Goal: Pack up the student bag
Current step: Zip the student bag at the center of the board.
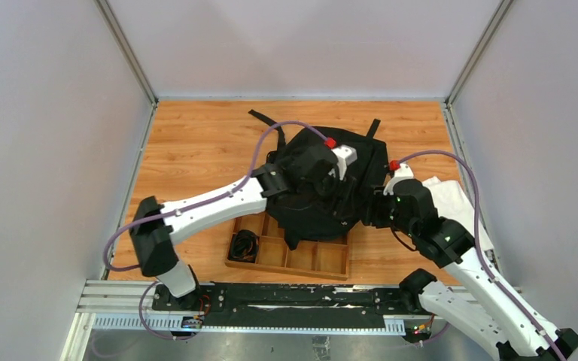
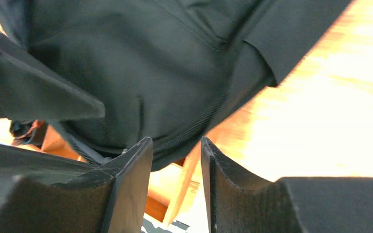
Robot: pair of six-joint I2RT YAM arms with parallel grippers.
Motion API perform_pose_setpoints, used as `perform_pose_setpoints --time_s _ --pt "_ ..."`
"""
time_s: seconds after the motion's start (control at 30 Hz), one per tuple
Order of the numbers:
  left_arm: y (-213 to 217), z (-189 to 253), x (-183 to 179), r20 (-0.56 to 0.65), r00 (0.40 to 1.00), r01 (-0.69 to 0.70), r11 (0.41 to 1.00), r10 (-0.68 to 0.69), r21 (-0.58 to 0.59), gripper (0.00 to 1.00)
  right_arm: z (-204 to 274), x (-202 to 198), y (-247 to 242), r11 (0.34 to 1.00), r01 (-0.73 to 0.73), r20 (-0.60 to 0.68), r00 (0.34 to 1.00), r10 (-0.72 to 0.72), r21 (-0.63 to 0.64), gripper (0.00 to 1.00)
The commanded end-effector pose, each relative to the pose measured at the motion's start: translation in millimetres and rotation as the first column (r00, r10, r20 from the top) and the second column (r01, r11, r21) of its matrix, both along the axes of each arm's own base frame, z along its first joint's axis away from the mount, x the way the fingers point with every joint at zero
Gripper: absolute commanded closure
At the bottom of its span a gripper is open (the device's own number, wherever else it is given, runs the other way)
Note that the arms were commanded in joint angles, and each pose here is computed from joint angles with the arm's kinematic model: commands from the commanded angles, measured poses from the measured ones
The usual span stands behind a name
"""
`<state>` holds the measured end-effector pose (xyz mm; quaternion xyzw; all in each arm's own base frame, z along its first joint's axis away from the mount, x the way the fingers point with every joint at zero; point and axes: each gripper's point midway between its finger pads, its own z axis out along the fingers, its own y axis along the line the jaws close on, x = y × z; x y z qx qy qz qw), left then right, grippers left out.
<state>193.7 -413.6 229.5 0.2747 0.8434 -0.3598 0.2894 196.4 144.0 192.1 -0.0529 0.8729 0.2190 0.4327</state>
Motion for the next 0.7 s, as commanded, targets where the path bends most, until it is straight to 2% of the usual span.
perform_pose_setpoints --time_s 0.0,0.17,0.37,0.67 --pt "-2 -18 8 -0.013 0.992 -0.124 0.987 0.126 0.107 0.42 -18 0 -42 0.977 0.189 -0.022 0.981 -0.192 -0.096 0.52" --pt "-5 -31 14 -0.032 0.981 -0.183 0.970 0.191 0.162 0.43 -24 -3 -62 0.953 0.276 -0.023 0.960 -0.281 -0.126 0.47" --pt "-10 -60 6 -0.114 0.975 -0.161 0.959 0.191 0.234 0.46 -23 -3 -66 0.950 0.286 -0.011 0.957 -0.289 -0.122 0.46" --pt "-7 -75 10 -0.111 0.968 -0.183 0.936 0.226 0.302 0.50 -25 -3 -62 0.957 0.269 -0.018 0.962 -0.273 -0.113 0.46"
